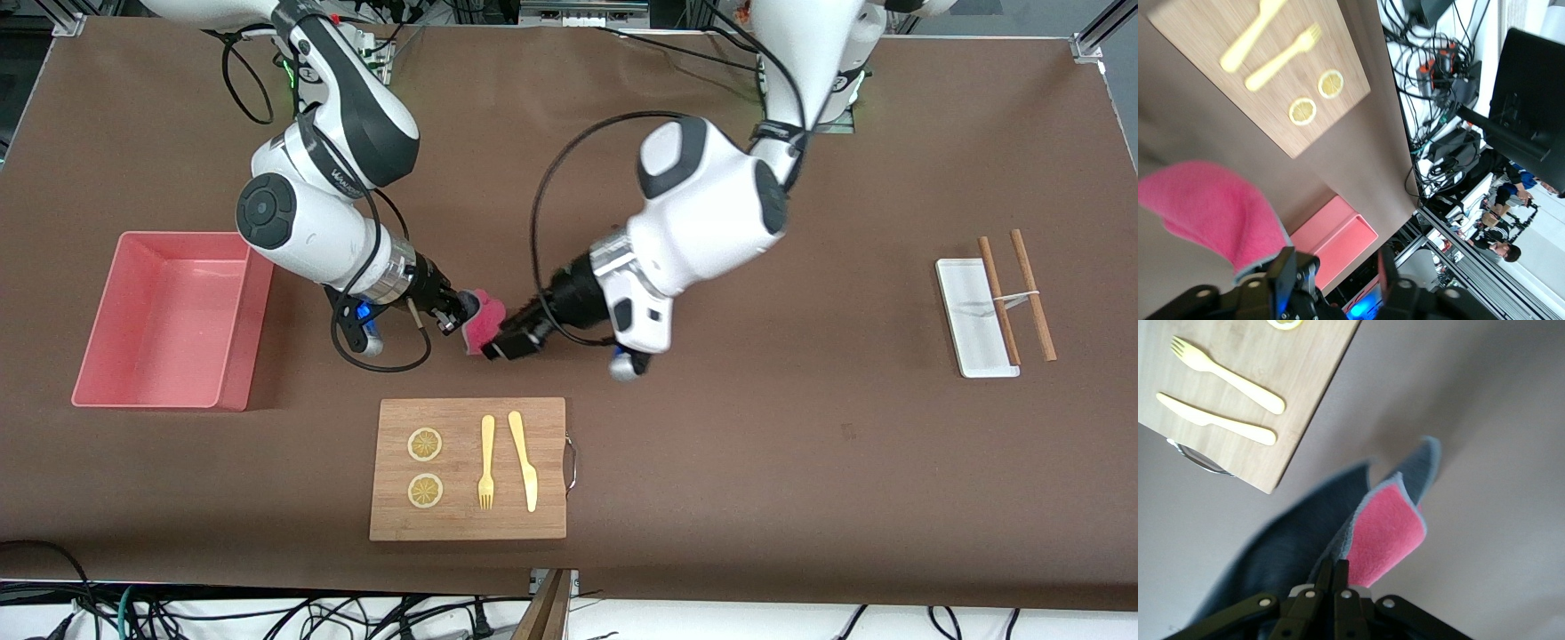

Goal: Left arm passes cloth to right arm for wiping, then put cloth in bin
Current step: 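Release the cloth from the left gripper and raise the left gripper away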

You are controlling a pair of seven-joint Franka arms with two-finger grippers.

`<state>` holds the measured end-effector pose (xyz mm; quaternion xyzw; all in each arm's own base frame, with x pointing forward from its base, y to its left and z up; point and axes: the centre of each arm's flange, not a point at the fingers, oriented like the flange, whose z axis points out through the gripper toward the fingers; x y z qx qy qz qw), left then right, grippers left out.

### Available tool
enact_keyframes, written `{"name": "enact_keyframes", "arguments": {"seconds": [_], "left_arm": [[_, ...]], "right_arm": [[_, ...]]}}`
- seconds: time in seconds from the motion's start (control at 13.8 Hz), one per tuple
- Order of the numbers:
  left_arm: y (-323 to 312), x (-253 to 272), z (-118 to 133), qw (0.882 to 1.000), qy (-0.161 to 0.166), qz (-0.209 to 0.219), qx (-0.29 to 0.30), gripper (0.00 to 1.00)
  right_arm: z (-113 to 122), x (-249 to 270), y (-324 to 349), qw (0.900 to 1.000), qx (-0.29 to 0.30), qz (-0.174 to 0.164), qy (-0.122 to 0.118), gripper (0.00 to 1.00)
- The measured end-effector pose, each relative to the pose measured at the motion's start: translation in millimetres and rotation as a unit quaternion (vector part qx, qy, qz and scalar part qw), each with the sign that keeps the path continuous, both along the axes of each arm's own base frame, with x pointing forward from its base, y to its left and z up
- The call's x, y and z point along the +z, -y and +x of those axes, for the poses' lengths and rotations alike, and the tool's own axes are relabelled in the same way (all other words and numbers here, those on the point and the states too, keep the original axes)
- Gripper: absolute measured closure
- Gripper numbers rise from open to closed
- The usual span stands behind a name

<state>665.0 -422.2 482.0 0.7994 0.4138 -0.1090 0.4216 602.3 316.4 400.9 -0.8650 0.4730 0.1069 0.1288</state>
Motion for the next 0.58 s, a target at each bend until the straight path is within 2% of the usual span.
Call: {"name": "enact_keyframes", "arguments": {"seconds": [0.22,0.44,0.58], "left_arm": [[-102.0,7.5,32.9,0.997,-0.01,0.021,-0.071,0.03],[-213.3,4.6,47.5,0.986,-0.004,0.053,-0.156,0.0],[-268.8,10.8,40.2,0.972,0.007,0.092,-0.216,0.0]], "right_arm": [[-9.9,-5.4,-3.8,0.999,0.027,-0.01,-0.026,1.0],[-32.5,-9.3,-31.6,0.997,0.06,-0.008,-0.044,1.0],[-53.2,-15.2,-59.2,0.995,0.086,-0.003,-0.055,1.0]]}}
